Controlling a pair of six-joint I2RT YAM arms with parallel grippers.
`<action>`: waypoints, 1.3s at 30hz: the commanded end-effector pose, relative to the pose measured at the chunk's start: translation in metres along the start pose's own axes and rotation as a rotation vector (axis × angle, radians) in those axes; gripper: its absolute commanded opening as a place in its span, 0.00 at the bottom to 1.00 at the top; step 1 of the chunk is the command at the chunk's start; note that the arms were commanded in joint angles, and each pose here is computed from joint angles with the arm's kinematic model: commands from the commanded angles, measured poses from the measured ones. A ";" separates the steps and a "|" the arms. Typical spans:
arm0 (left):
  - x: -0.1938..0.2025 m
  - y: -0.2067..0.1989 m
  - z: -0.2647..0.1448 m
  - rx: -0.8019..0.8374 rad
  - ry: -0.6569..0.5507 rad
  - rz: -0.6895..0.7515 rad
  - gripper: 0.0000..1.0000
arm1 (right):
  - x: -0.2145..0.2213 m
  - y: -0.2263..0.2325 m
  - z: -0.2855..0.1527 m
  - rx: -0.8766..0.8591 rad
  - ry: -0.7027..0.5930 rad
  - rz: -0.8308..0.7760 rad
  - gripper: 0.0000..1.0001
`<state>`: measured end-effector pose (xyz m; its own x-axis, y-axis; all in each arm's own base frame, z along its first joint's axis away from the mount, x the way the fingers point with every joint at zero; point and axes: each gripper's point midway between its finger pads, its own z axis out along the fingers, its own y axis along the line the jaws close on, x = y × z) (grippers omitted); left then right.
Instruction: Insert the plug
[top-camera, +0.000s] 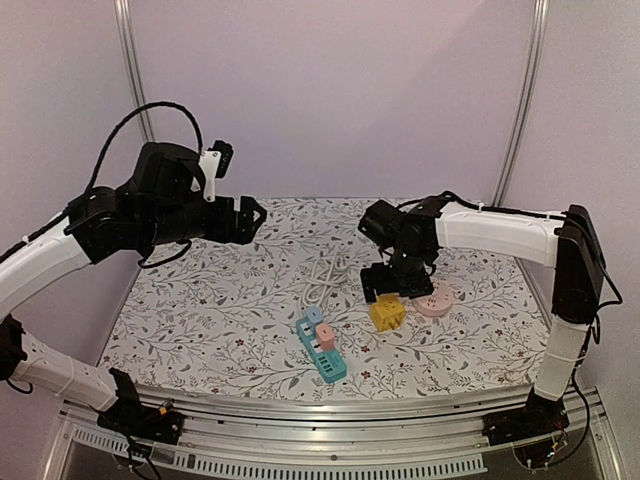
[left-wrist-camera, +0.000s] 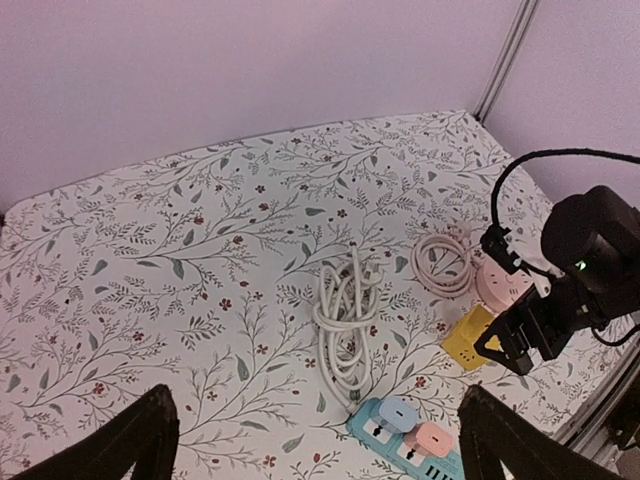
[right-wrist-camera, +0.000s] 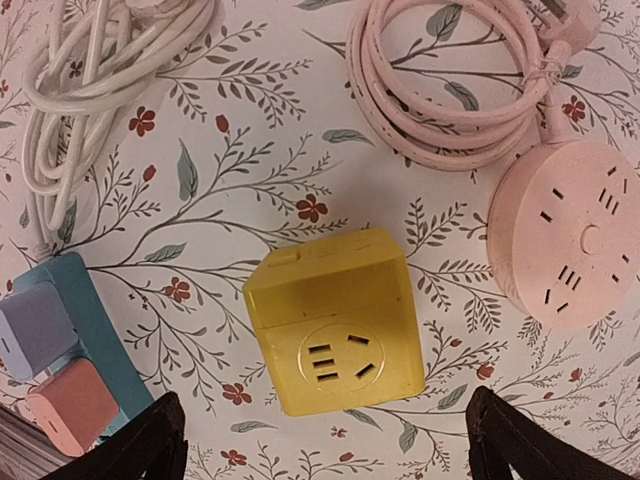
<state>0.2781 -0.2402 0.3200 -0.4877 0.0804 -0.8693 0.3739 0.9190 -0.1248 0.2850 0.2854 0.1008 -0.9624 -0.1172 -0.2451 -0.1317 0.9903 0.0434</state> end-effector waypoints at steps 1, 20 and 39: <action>-0.005 -0.010 0.004 0.020 0.023 -0.046 0.96 | 0.003 0.001 0.020 -0.008 0.013 -0.056 0.95; 0.010 -0.048 0.030 0.017 0.068 -0.039 0.91 | 0.005 -0.020 0.054 0.003 -0.023 -0.100 0.89; 0.010 -0.077 0.072 0.171 0.178 -0.035 0.91 | -0.004 -0.008 0.032 -0.127 -0.076 -0.151 0.35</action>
<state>0.2959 -0.3207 0.2862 -0.5919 0.1165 -0.7976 0.4165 0.8914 -0.1789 0.2989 0.2753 0.0527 -0.9243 -0.2455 -0.2924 -0.2772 0.9581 0.0719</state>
